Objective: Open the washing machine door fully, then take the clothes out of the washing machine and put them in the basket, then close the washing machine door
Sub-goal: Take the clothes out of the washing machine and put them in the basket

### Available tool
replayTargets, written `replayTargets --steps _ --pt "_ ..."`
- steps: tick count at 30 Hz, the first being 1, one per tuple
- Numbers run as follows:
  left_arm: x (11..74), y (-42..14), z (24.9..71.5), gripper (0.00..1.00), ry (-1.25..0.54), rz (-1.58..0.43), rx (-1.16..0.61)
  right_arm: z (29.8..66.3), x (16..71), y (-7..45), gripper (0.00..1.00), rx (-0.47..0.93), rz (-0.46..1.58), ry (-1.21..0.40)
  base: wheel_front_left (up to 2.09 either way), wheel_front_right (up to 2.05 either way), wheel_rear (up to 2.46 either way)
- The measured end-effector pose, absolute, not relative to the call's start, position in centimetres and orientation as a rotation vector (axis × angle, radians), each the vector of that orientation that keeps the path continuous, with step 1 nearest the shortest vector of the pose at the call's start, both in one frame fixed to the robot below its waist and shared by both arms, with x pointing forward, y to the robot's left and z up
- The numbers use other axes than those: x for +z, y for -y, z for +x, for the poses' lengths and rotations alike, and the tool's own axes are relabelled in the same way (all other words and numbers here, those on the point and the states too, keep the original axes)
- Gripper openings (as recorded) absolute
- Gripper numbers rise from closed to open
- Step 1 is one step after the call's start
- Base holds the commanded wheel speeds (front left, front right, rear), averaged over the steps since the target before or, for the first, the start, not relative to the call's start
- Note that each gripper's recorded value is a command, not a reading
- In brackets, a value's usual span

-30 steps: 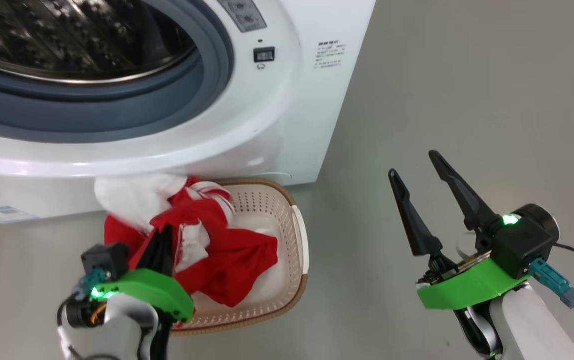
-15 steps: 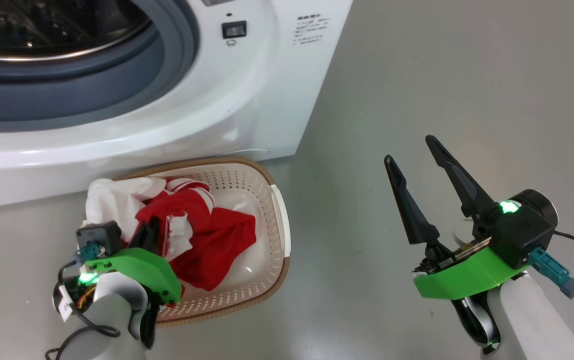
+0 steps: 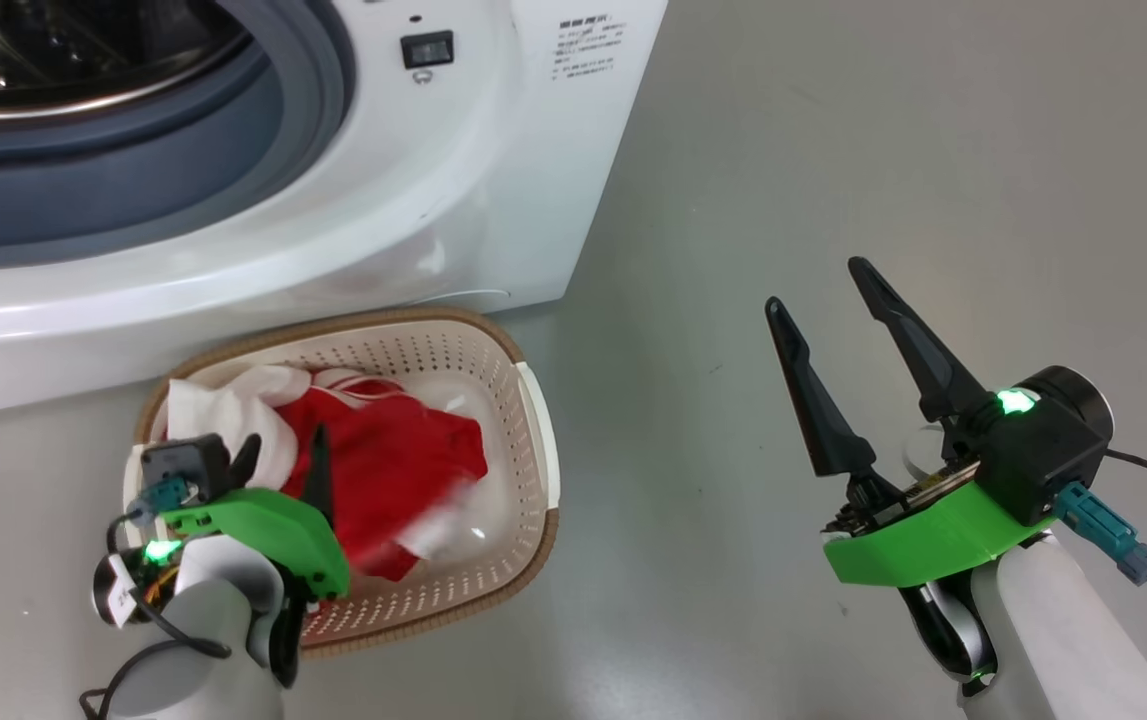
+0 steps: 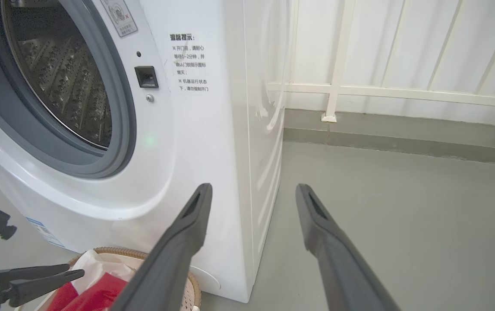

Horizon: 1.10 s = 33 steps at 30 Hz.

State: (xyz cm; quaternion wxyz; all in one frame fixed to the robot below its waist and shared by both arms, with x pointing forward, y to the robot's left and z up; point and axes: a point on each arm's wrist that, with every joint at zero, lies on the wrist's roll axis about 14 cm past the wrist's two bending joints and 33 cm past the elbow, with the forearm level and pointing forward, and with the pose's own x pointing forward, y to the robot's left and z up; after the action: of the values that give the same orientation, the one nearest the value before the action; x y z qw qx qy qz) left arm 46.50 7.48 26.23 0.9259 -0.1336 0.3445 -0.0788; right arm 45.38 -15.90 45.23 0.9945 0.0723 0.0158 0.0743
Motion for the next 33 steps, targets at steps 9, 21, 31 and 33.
replayTargets --steps 9,21,31,33 --pt "31.3 -7.3 49.4 1.0 -0.536 -0.281 -0.189 45.2 46.8 15.4 1.0 0.165 0.149 0.006 0.0 0.0 0.0" --pt "37.5 -9.8 48.5 1.0 -0.339 -0.28 -0.153 44.3 50.0 14.4 1.0 0.191 0.154 0.076 0.0 0.0 0.0" --pt "44.3 -12.4 47.1 1.0 -0.13 -0.258 -0.116 42.9 52.0 14.6 1.0 0.183 0.147 0.119 0.0 0.0 0.0" --pt "45.4 -12.8 46.7 1.0 -0.095 -0.253 -0.112 42.5 52.3 14.5 1.0 0.186 0.144 0.125 0.0 0.0 0.0"
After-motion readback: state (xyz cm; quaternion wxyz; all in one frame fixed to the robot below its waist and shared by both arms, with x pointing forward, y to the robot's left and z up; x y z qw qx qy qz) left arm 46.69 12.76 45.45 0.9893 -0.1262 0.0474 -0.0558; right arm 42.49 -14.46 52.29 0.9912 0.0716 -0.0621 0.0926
